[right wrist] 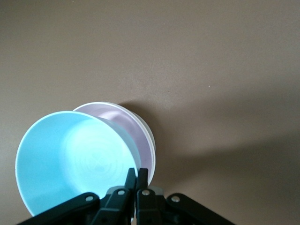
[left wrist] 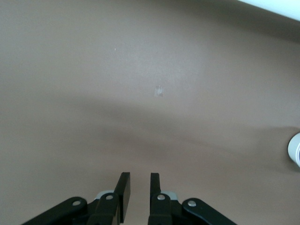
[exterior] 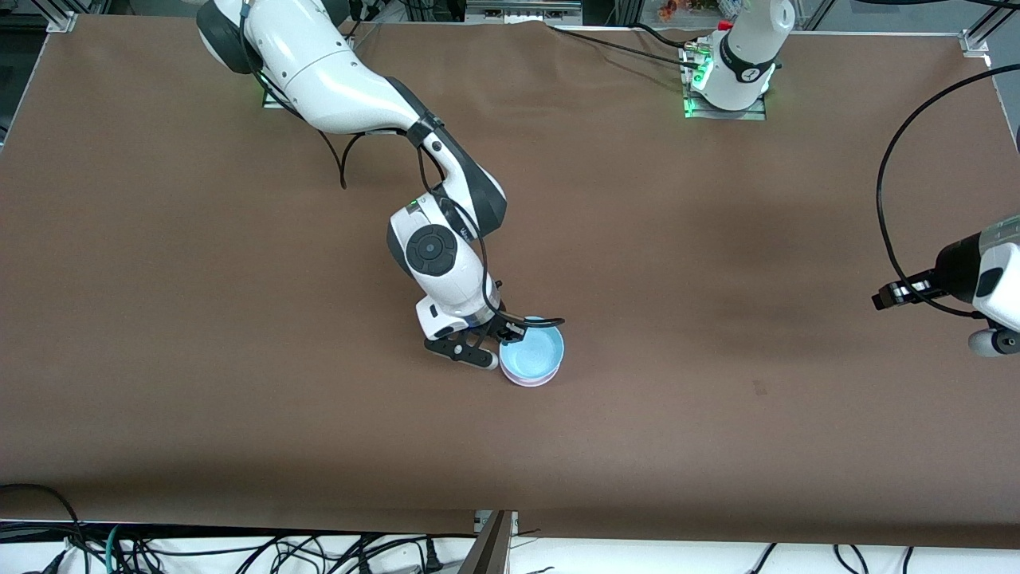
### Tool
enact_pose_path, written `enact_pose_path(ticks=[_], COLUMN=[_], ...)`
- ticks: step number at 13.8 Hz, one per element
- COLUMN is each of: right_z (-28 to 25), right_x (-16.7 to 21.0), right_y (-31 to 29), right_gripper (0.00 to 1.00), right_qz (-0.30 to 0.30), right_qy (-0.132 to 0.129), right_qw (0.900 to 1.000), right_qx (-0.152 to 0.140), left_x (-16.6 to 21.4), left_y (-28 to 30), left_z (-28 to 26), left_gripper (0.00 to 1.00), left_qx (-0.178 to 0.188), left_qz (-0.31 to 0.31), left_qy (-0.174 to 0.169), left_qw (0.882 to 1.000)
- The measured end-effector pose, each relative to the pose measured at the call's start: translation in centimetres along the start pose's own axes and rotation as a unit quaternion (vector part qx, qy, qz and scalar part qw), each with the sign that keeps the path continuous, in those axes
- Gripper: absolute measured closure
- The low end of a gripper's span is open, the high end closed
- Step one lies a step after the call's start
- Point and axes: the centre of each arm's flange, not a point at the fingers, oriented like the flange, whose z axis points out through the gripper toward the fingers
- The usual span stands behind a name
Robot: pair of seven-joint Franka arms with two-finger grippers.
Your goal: Stack pink and blue bowls on white bowl
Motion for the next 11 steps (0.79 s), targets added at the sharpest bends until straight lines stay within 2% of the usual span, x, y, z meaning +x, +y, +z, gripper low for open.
enact_pose_path(ticks=[6, 8, 11], right_z=[0.3, 0.3, 0.0], right_x=[0.2, 0.4, 0.8], right_y=[0.1, 0.1, 0.1], right_gripper=[0.97, 0.84, 0.51], right_qz=[0.000, 0.001, 0.003], right_qy=[0.007, 0.011, 0.013], right_qw=[1.000, 1.000, 1.000], right_qx=[0.007, 0.010, 0.013], left_x=[-4.5, -6.6, -9.8], left_y=[0.2, 1.1, 2.3], left_z=[-0.6, -1.1, -1.8], left_gripper=[0.75, 0.75, 0.73], left_qx=[0.008, 0.011, 0.027], left_qz=[0.054, 0.071, 0.090], left_qy=[-0.014, -0.015, -0.013], left_qw=[0.998, 0.997, 0.995])
